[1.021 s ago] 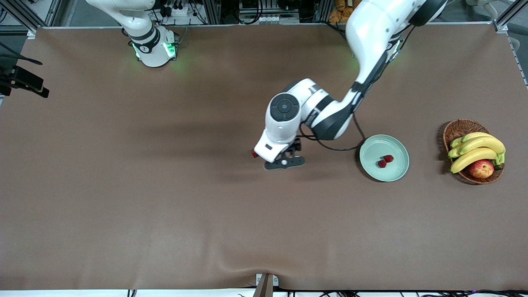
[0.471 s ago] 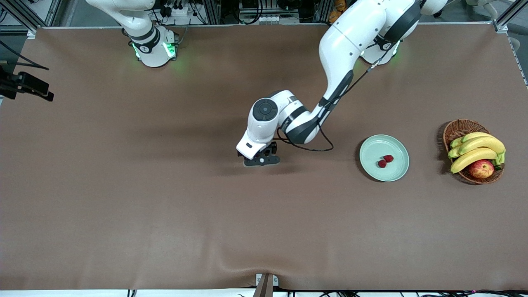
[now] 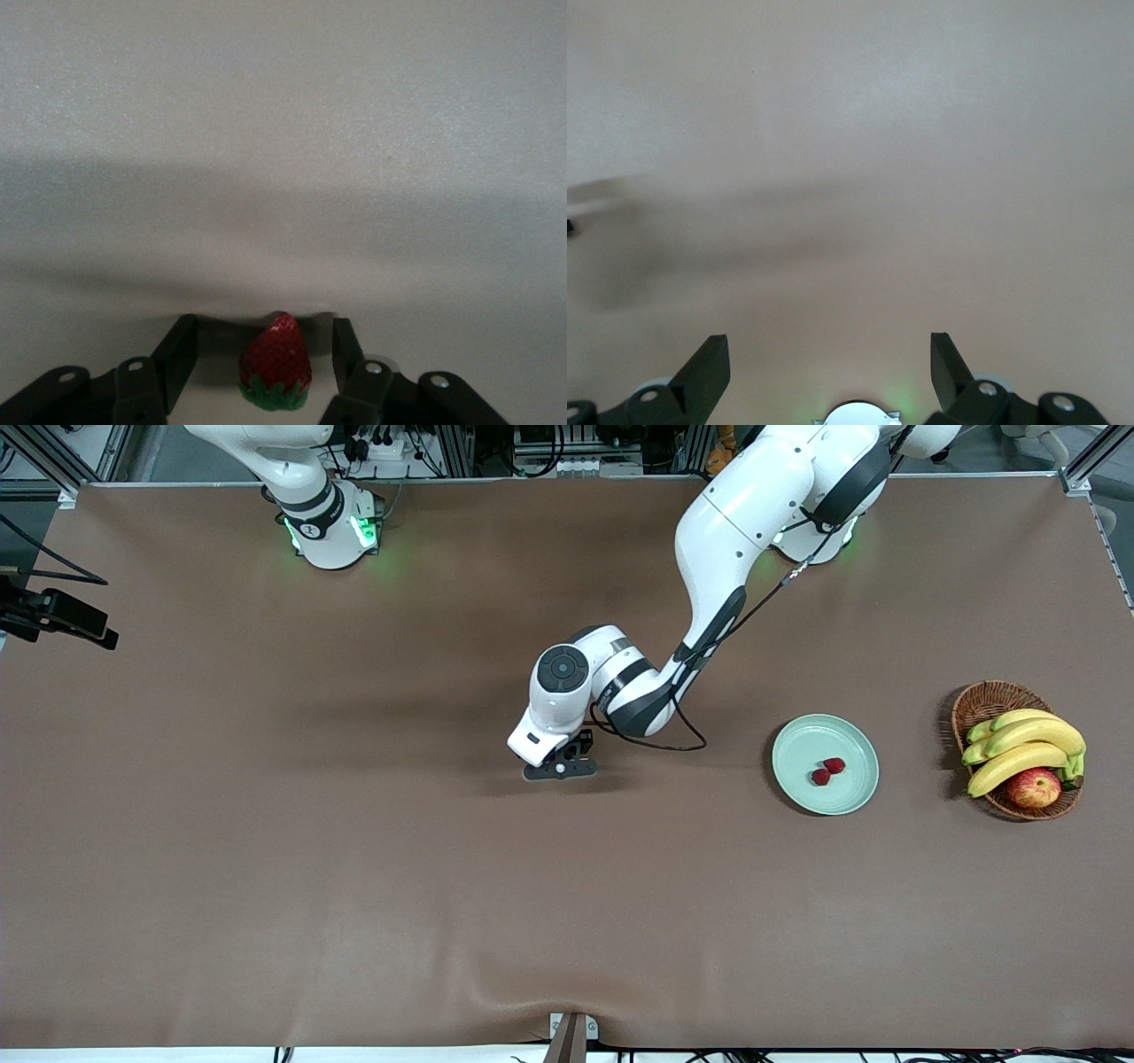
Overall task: Collect all strawberries into plate
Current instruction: 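Carry the held strawberry over the green plate with the left gripper, then lower the strawberry onto the plate and open the left gripper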
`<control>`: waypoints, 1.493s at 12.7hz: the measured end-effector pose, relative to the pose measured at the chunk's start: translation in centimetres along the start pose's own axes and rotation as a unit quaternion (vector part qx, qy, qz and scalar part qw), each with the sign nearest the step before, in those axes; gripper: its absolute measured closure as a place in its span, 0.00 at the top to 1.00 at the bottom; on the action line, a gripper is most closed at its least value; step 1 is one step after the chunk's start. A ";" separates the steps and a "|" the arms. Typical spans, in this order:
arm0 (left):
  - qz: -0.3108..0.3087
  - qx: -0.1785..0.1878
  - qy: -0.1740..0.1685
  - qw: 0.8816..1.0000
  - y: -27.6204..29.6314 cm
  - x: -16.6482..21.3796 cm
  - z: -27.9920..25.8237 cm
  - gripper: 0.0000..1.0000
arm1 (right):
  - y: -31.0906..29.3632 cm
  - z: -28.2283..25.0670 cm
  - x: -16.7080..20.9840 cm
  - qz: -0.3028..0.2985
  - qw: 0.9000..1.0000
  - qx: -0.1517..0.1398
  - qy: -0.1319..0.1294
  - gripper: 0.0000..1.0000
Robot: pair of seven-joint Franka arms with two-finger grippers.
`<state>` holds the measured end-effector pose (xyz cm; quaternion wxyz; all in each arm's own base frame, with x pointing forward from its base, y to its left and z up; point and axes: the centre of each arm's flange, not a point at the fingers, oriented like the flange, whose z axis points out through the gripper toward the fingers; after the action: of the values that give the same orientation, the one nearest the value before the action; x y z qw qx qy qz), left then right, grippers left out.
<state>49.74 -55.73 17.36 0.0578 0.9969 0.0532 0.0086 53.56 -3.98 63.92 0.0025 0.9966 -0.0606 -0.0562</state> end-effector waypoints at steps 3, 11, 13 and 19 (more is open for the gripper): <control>0.000 -0.001 0.002 1.000 0.0 0.3 -0.3 0.35 | -0.3 -0.2 -0.1 0.000 1.000 0.012 0.001 1.00; -0.061 0.034 0.010 0.998 -6.5 8.6 -11.9 0.30 | -0.9 -0.5 -0.3 -0.005 1.000 0.019 -0.001 1.00; -0.065 0.044 0.014 0.997 -12.7 11.7 -16.6 0.30 | -1.1 -0.5 -0.5 -0.006 1.000 0.019 -0.008 1.00; 0.029 0.115 -0.088 0.989 -38.1 15.0 -16.3 0.30 | -1.0 -0.4 -0.8 -0.005 1.000 0.018 -0.019 1.00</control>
<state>60.28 -14.61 29.32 -0.0526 0.9949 0.0199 -0.0833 52.95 -2.90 64.35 -0.0170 0.9956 -0.0562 -0.0737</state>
